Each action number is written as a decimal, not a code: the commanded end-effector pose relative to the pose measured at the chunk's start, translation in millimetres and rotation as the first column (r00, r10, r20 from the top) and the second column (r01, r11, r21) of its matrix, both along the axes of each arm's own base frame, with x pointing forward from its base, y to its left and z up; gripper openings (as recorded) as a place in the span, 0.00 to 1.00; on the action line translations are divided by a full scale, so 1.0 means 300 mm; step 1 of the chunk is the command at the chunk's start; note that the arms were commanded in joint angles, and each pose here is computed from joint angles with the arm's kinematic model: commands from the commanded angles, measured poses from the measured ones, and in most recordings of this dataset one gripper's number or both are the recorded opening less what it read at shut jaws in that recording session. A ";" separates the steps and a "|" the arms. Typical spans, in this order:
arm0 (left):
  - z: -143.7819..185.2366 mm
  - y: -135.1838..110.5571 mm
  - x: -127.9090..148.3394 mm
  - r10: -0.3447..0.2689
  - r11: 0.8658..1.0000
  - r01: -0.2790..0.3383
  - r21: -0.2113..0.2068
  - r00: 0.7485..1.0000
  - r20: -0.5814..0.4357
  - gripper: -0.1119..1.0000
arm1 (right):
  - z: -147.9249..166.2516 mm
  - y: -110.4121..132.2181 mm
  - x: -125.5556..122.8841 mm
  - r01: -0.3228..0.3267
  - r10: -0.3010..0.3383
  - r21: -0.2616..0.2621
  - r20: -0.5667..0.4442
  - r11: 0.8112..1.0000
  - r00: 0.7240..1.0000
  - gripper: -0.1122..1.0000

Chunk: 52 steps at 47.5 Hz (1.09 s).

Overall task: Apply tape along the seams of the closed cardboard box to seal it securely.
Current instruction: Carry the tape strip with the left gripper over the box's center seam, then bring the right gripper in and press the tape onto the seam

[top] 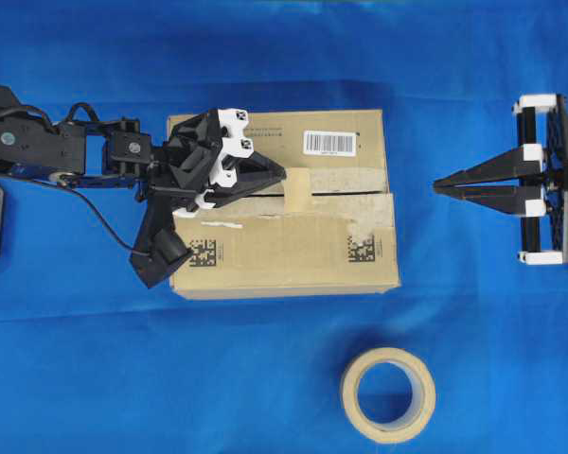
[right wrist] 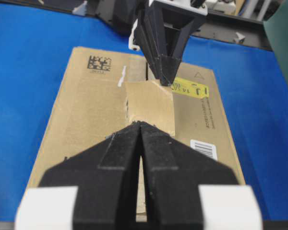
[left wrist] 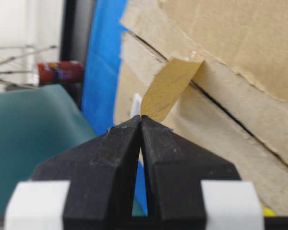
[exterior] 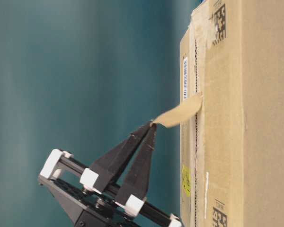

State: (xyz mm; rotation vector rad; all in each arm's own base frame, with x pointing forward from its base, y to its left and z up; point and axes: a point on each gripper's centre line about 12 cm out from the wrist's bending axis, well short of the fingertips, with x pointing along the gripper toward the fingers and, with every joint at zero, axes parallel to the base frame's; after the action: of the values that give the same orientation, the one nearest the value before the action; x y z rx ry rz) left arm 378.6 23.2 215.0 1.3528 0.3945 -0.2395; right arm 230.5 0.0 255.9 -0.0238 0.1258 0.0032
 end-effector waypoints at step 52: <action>-0.037 0.027 -0.019 0.026 0.999 -0.028 -0.020 0.994 -0.105 0.10 | -0.016 -0.097 0.353 0.090 -0.090 0.034 0.009 0.995 0.996 0.11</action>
State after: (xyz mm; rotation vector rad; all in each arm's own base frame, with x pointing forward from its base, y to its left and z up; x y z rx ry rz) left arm 369.4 29.1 194.8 1.3162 0.5158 -0.3155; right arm 317.3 -26.4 241.2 0.0116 0.1393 -0.0811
